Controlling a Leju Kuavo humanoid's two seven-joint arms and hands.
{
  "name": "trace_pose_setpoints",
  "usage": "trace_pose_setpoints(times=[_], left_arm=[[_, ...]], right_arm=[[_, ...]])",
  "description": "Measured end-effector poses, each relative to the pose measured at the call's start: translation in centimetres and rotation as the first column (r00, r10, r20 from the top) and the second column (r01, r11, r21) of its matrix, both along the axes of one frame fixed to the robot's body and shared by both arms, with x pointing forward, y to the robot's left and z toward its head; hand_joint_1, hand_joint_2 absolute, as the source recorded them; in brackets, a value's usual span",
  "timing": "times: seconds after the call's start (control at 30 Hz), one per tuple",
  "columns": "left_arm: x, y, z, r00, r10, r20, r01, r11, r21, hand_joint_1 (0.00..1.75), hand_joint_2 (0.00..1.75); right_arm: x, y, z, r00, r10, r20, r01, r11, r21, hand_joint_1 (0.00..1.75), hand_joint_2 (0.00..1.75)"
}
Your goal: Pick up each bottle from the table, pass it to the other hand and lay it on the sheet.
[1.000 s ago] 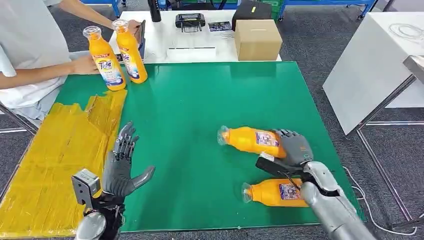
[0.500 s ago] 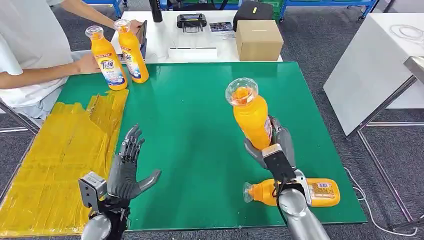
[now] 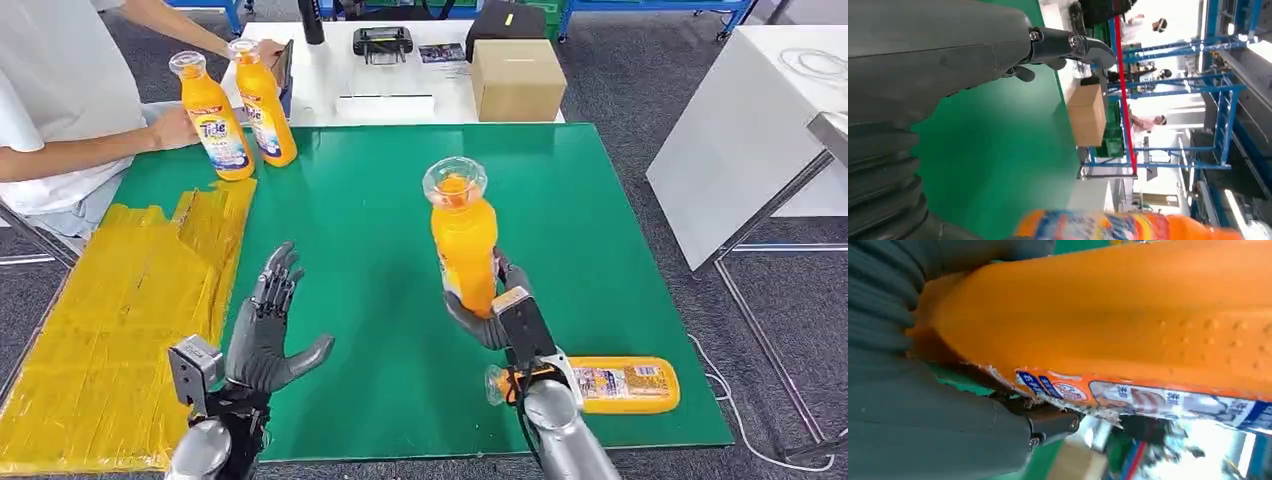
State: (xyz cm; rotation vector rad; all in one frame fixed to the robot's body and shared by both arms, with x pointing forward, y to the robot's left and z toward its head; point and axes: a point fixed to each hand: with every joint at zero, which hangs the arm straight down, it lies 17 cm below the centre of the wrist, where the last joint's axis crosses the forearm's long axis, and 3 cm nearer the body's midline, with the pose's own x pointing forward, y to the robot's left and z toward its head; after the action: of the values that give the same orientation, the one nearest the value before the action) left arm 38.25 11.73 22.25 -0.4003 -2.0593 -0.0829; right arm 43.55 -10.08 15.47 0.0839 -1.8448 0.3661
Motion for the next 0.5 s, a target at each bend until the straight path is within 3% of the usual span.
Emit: trace_pose_setpoints(times=[0.2,0.5], left_arm=[[0.4,-1.7,1.1,0.999,-0.051,0.014,0.051,0.999,-0.004,0.0,1.75],[0.5,-2.6,1.2,0.997,-0.08,0.016,0.08,0.997,-0.004,0.0,1.75]], right_arm=[[-0.9,6.5,-2.9,0.989,0.119,-0.082,-0.12,0.993,-0.003,1.75,1.75],[-1.6,9.5,-4.3,0.986,0.15,-0.077,-0.156,0.983,-0.092,1.75,1.75]])
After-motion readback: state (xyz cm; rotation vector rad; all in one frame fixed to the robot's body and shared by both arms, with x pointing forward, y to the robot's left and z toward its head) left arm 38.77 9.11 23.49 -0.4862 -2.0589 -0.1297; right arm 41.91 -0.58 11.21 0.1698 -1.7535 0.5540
